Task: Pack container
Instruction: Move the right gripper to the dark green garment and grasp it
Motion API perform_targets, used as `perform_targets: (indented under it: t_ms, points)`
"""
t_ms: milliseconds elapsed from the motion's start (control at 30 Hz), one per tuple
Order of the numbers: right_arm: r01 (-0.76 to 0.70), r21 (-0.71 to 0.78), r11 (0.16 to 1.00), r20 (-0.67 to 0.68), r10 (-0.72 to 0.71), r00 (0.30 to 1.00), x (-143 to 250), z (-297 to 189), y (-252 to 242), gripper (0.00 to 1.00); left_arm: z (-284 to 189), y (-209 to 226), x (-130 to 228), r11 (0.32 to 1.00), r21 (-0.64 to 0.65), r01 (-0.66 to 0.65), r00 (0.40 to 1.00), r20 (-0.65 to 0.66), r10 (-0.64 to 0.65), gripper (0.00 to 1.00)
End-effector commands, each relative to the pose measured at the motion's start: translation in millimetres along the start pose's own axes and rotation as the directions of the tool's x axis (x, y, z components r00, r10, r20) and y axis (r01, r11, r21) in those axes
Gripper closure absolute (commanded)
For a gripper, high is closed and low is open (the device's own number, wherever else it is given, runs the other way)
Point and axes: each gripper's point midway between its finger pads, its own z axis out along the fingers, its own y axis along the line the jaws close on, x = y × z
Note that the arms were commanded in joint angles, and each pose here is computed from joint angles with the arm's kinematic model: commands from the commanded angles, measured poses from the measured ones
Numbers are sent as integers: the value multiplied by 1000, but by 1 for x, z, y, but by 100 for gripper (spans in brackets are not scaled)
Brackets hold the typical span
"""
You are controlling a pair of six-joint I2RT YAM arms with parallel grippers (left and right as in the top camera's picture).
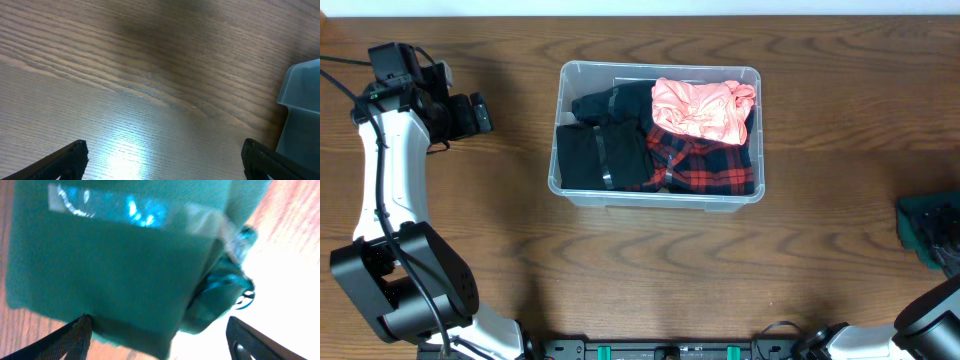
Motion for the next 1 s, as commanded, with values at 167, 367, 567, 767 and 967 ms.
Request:
perform_targets:
  t_ms: [167, 367, 567, 767, 967]
  points:
    - [-10, 52, 999, -43, 13, 999, 5, 21, -14, 25, 3, -1, 1, 1000, 6, -5, 1000, -8, 5, 2]
    - [-7, 57, 998, -72, 11, 997, 10, 32, -13, 46, 3, -1, 1, 1000, 6, -5, 1000, -8, 5, 2]
    - [-7, 35, 999, -71, 10, 997, 9, 33, -9, 88, 3, -1, 1, 1000, 6, -5, 1000, -8, 5, 2]
    - [19, -28, 999, -84, -22, 996, 13, 31, 7, 99, 3, -1, 1, 1000, 6, -5, 1000, -8, 5, 2]
    - [90, -136, 987, -51, -98, 994, 9, 3, 49, 99, 3, -1, 1, 1000, 6, -5, 1000, -8, 5, 2]
